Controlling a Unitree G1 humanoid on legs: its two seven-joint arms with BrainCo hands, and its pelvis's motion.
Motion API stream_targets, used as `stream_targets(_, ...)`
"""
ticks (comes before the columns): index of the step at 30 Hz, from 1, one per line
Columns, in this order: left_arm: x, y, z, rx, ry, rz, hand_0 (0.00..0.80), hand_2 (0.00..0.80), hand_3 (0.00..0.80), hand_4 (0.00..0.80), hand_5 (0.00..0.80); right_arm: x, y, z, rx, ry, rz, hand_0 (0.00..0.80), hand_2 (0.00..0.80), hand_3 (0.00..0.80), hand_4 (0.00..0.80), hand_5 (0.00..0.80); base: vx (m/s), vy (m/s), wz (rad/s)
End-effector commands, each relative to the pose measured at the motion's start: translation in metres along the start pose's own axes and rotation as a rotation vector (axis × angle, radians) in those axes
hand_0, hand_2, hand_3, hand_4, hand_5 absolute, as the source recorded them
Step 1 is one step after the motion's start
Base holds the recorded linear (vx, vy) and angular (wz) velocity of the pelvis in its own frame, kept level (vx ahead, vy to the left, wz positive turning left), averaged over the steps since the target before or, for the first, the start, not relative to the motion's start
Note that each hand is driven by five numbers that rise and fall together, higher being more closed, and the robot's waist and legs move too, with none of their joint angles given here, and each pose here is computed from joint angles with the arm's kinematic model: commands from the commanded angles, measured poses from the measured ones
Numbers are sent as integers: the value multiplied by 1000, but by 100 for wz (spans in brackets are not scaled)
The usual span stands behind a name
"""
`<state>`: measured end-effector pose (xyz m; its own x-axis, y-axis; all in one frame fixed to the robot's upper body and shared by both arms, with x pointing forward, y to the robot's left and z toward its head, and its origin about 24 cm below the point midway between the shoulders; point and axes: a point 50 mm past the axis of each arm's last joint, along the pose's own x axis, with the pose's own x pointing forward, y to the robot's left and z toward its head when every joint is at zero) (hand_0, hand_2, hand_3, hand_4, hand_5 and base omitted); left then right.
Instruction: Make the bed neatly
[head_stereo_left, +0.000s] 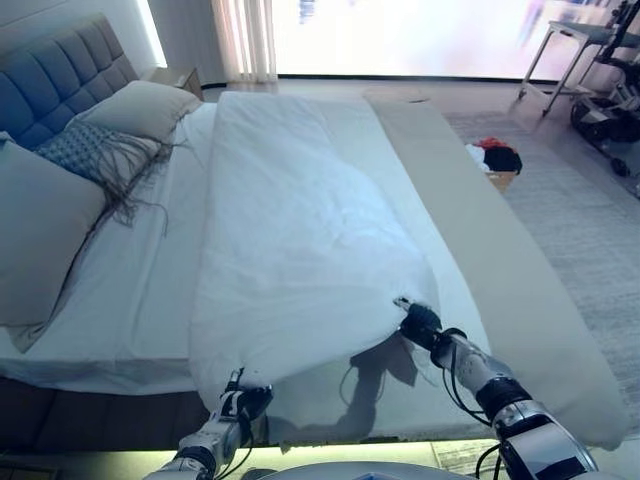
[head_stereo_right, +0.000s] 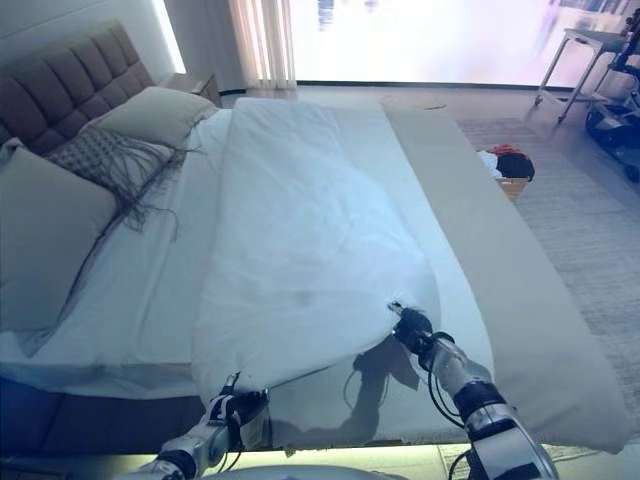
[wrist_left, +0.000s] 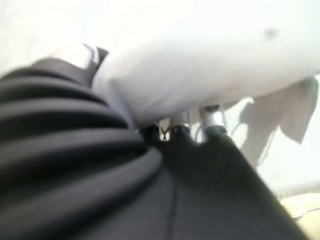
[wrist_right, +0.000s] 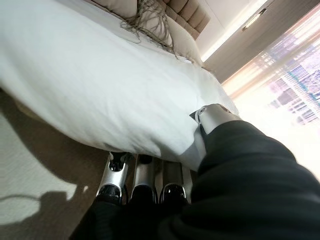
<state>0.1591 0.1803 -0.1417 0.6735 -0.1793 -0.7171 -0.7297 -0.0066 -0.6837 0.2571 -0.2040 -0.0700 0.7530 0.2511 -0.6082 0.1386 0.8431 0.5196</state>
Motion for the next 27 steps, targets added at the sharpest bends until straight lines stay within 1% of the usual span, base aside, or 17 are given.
stream_targets(1, -22, -27, 82, 43, -283, -91, 800, 800, 800, 800, 800, -14, -35, 14, 19, -59, -86, 800, 800, 800, 800, 800, -13, 49, 5)
stream_targets(7, -46, -20, 117, 77, -399, -77, 800, 800, 800, 800, 800, -23, -56, -29, 67, 80, -150, 800, 800, 800, 800, 800, -21, 85, 10)
stream_targets(14, -75, -12, 149, 94, -518, -89, 800, 800, 800, 800, 800, -28, -60, -75, 190, 169, -223, 800, 800, 800, 800, 800, -38, 173, 7)
stream_targets(18, -92, -13, 166, 94, -555, -107, 800, 800, 800, 800, 800, -29, -62, -82, 234, 152, -262, 800, 800, 800, 800, 800, -52, 238, 11)
stream_targets(23, -108, -13, 180, 80, -591, -127, 800, 800, 800, 800, 800, -32, -68, -78, 305, 85, -311, 800, 800, 800, 800, 800, -61, 244, 9)
stream_targets(27, -113, -12, 182, 89, -562, -134, 800, 800, 800, 800, 800, -38, -76, -78, 339, 51, -345, 800, 800, 800, 800, 800, -36, 269, 12)
